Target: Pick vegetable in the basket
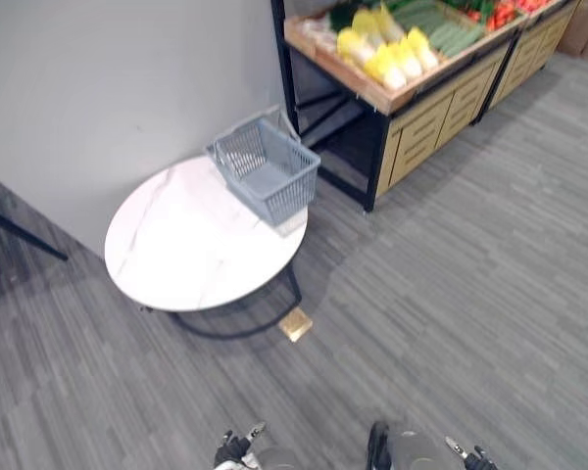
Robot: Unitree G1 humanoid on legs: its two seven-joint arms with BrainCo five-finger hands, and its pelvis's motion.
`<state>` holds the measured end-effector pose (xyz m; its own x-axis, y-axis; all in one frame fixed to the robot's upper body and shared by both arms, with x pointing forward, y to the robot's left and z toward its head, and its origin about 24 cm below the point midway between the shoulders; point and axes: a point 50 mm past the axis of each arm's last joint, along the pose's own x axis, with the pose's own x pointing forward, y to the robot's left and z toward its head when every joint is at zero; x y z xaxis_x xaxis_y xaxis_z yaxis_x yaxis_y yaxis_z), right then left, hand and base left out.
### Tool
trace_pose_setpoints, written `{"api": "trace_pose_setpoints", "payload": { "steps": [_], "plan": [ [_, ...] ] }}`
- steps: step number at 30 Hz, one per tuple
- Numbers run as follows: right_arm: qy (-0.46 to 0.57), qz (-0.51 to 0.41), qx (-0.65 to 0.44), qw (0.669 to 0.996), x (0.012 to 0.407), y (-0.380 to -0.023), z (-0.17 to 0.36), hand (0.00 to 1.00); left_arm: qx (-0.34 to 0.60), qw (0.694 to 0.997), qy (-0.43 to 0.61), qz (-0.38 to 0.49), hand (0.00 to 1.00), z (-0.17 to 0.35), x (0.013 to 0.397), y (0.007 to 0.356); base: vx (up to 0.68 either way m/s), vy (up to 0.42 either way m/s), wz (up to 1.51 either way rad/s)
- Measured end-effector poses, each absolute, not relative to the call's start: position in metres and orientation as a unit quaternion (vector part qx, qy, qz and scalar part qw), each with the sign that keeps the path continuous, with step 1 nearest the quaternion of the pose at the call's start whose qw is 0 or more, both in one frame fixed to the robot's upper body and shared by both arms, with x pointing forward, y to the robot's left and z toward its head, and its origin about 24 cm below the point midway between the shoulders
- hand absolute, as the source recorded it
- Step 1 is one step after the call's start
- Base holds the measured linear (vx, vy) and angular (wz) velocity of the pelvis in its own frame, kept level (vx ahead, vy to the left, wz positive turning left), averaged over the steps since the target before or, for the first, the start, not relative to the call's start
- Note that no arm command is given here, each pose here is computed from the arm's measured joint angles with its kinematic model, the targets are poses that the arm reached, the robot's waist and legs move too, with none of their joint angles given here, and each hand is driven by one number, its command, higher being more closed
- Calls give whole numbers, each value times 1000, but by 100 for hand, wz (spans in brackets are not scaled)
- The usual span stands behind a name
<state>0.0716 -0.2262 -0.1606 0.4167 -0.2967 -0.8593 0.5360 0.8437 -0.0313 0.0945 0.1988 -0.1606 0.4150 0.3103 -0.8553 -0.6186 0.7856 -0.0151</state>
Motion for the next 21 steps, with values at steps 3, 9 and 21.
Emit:
{"api": "trace_pose_setpoints", "payload": {
  "steps": [3,9,21],
  "plan": [
    [484,-246,115,832,70,-228,-161,0,-168,835,444,280,0,-157,102,201,451,-15,7],
    [502,-237,104,825,62,-226,-163,0,-170,841,429,281,0,-154,110,200,480,166,35],
    [457,-132,90,875,112,-191,-156,0,-105,801,504,307,0,-163,60,231,443,169,11]
  ]
}}
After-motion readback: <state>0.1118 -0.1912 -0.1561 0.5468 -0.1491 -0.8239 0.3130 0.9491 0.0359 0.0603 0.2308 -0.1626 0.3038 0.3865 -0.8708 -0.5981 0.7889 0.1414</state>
